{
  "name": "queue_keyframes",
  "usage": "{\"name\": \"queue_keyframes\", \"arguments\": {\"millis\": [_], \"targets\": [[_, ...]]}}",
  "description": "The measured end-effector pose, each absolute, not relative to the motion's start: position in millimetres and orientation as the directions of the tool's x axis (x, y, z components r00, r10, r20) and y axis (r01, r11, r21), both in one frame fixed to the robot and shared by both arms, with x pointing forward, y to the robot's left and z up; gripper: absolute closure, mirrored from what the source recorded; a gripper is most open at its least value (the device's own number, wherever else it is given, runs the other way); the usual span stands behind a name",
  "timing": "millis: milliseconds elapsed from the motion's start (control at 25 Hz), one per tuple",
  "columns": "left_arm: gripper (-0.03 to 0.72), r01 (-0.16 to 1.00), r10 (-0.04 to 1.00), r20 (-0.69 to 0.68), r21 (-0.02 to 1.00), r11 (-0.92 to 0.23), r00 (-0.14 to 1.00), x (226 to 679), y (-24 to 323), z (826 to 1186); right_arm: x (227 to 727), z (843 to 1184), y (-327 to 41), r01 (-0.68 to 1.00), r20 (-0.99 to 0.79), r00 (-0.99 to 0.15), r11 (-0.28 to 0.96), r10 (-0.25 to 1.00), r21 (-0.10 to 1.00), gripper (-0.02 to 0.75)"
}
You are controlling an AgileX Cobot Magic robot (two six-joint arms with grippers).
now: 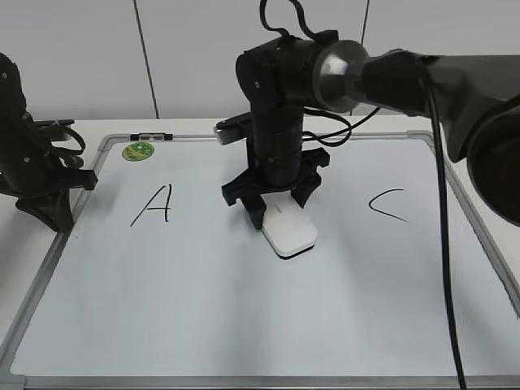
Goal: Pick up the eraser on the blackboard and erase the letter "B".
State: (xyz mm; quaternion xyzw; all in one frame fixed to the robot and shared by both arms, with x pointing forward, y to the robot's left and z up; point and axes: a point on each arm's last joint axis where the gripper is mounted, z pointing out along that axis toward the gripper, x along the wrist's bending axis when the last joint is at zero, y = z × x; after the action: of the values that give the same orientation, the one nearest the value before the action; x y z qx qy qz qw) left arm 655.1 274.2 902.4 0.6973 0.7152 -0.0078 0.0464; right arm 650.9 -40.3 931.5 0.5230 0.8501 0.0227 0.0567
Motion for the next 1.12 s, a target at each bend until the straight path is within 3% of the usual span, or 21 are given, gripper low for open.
{"name": "queue_keyframes", "arguments": {"millis": [520,840,1120], "targets": [[0.667,0.998,0.997,-0.069,0.052,0.025,-0.022,654.9,275.0,902.3,668.7,940.9,-73.7,0.916,-0.162,-0.358,0.38,0.919,0.131,0.204],[0.667,0.998,0.997,-0.069,0.052,0.025,-0.022,654.9,275.0,902.3,658.0,1028.7,-93.4,0.877,-0.225,-0.307,0.367,0.925,0.309,0.205],[0.667,0.998,0.997,-0.069,0.052,0.025,-0.021,654.9,275.0,902.3,640.1,1047.1,-123.7,0.898,-0.239,-0.252,0.319,0.938,0.304,0.205]]}}
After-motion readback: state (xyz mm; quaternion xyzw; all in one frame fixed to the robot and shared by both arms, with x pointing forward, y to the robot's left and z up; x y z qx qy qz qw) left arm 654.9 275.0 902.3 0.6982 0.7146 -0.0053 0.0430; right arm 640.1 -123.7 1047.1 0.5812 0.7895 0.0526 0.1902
